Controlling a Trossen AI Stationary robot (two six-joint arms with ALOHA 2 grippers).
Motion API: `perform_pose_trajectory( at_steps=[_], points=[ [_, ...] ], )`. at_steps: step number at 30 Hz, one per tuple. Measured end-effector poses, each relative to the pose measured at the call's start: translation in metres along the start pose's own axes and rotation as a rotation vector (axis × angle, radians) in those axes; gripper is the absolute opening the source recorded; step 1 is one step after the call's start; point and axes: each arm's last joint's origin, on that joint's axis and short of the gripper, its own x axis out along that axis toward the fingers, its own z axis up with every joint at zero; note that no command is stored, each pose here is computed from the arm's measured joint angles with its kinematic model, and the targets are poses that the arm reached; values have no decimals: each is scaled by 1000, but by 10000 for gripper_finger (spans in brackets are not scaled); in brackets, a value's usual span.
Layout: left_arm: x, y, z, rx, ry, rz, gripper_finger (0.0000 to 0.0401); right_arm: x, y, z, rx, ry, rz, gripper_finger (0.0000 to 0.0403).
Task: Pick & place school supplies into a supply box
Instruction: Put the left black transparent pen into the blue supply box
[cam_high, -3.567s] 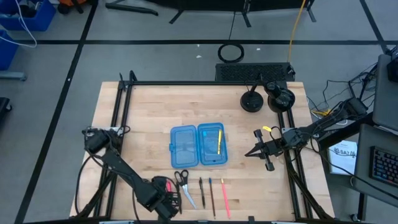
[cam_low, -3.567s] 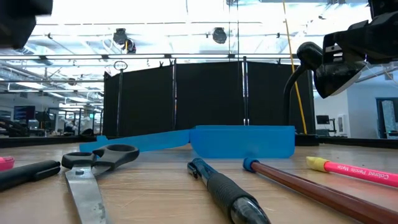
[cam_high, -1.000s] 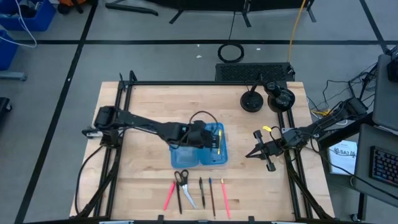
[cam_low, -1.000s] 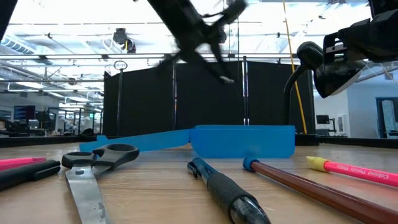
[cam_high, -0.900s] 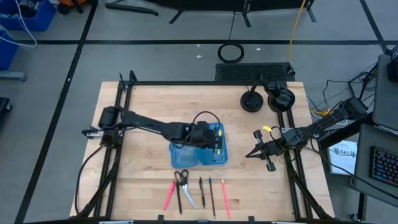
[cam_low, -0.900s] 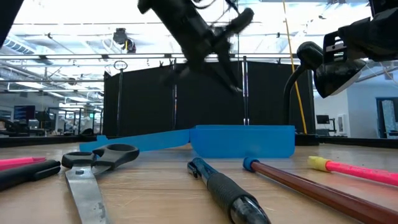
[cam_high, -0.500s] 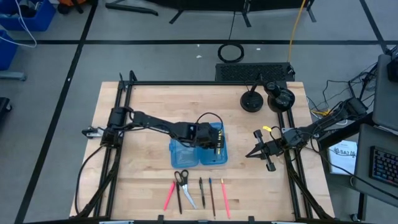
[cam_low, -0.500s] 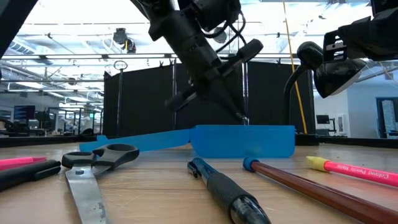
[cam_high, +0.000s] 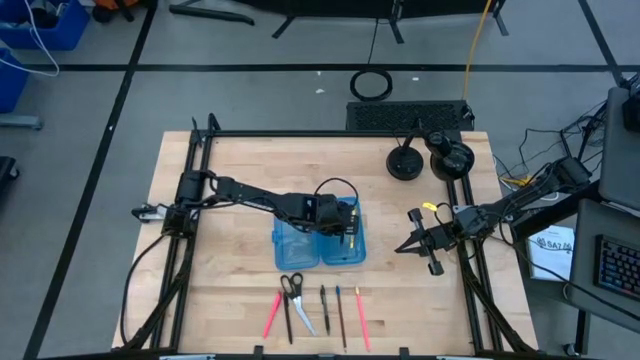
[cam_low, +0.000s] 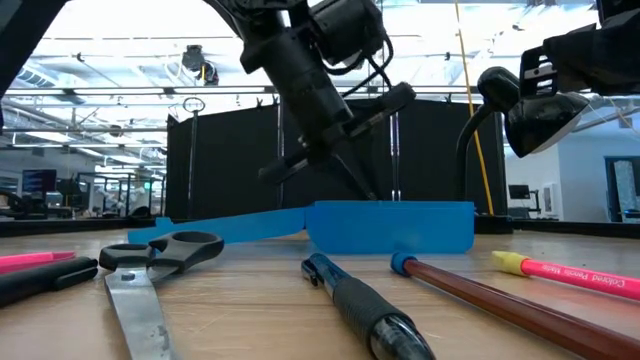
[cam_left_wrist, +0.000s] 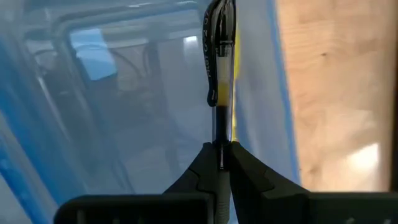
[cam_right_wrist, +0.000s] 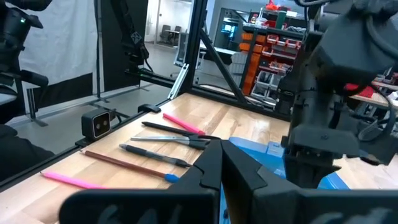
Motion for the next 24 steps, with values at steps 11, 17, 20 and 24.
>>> perform_pose_trajectory(
  at_steps=[11, 17, 20, 24],
  points=[
    [-12, -44, 8, 98, 24, 130, 21, 0, 0, 1, -33, -11, -6, 0],
    [8, -45, -6, 80, 77, 258, 21, 0, 0, 2, -22, -17, -5, 0],
    [10, -43, -10, 62, 83, 266, 21, 0, 0, 1, -9, -13, -3, 0],
    [10, -42, -8, 41, 74, 269, 21, 0, 0, 1, 2, -11, -3, 0]
  ],
)
